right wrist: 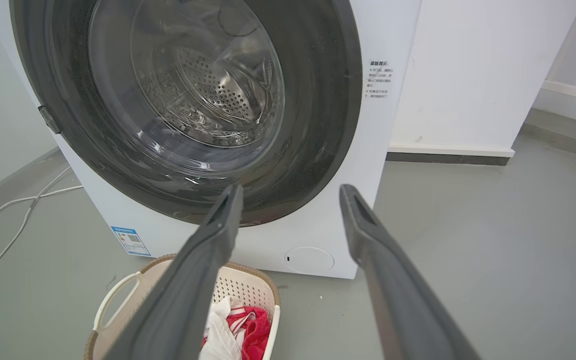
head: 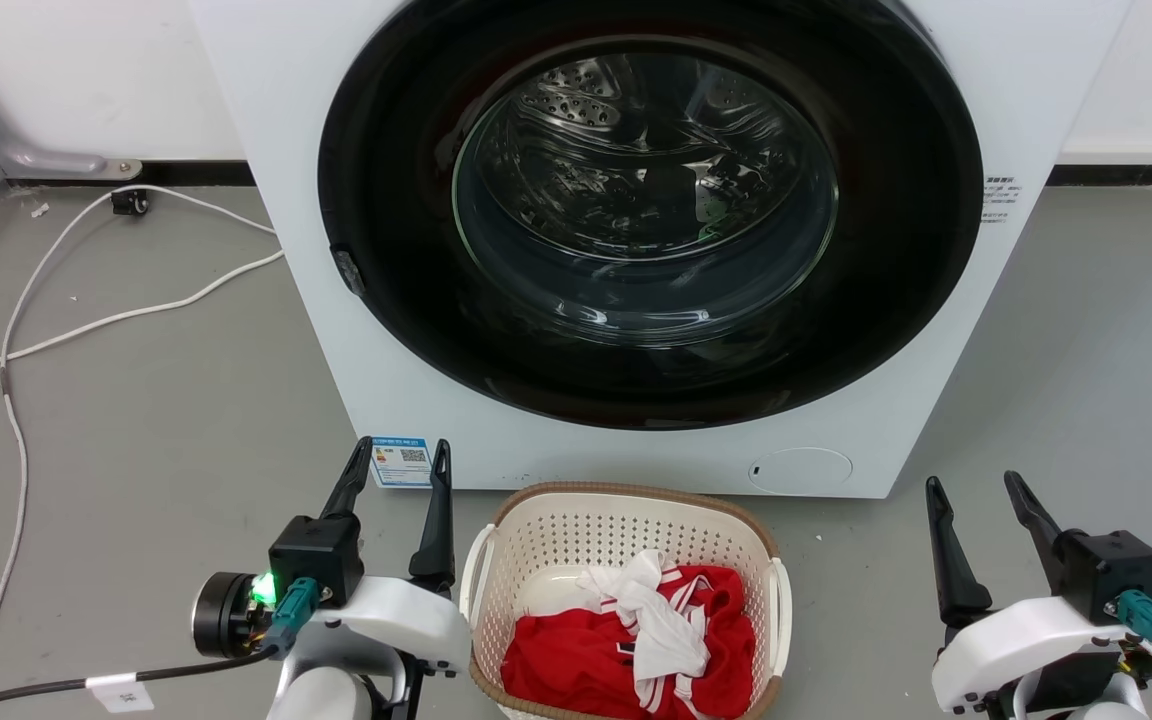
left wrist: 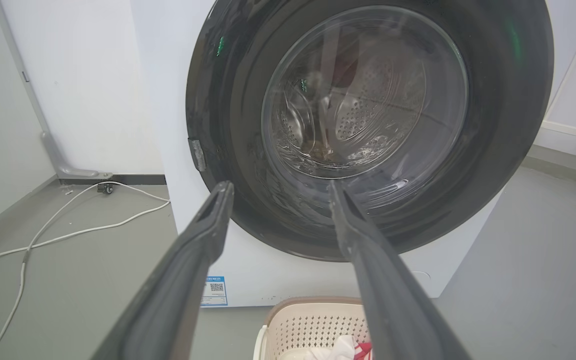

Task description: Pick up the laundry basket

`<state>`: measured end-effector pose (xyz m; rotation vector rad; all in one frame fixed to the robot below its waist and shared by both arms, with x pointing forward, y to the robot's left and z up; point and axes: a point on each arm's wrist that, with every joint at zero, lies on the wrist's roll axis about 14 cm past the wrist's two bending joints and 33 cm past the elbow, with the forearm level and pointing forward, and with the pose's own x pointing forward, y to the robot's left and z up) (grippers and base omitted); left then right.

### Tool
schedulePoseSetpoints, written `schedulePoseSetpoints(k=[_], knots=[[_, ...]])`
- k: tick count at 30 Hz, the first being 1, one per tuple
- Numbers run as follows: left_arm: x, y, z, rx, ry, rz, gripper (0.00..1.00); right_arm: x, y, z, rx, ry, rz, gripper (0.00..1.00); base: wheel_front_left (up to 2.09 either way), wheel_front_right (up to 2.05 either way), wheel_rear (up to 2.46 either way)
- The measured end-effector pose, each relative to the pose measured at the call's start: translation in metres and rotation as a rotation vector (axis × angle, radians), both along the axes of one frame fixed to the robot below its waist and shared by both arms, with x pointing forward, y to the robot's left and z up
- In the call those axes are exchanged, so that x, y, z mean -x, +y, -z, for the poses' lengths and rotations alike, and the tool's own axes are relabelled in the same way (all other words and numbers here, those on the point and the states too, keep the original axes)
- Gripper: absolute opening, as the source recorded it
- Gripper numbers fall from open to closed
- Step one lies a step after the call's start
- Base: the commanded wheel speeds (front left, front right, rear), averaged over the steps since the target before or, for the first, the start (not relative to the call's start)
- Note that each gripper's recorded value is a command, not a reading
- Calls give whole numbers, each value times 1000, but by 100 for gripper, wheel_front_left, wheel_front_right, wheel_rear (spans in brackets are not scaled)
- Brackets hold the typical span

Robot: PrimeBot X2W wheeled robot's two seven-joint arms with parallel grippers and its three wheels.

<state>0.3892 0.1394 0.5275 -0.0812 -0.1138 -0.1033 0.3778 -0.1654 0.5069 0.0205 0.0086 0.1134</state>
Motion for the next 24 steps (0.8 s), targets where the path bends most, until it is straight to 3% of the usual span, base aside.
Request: schedulePoseSetpoints(k=[13,24], knots=[[-1,-5,-4,-83,-34,9,100,0,2,0,84,-11,-12,100,0,0,0],[-1,-3,-2,-72,-27,0,100,0,1,3,77,-5,-9,100,0,0,0]])
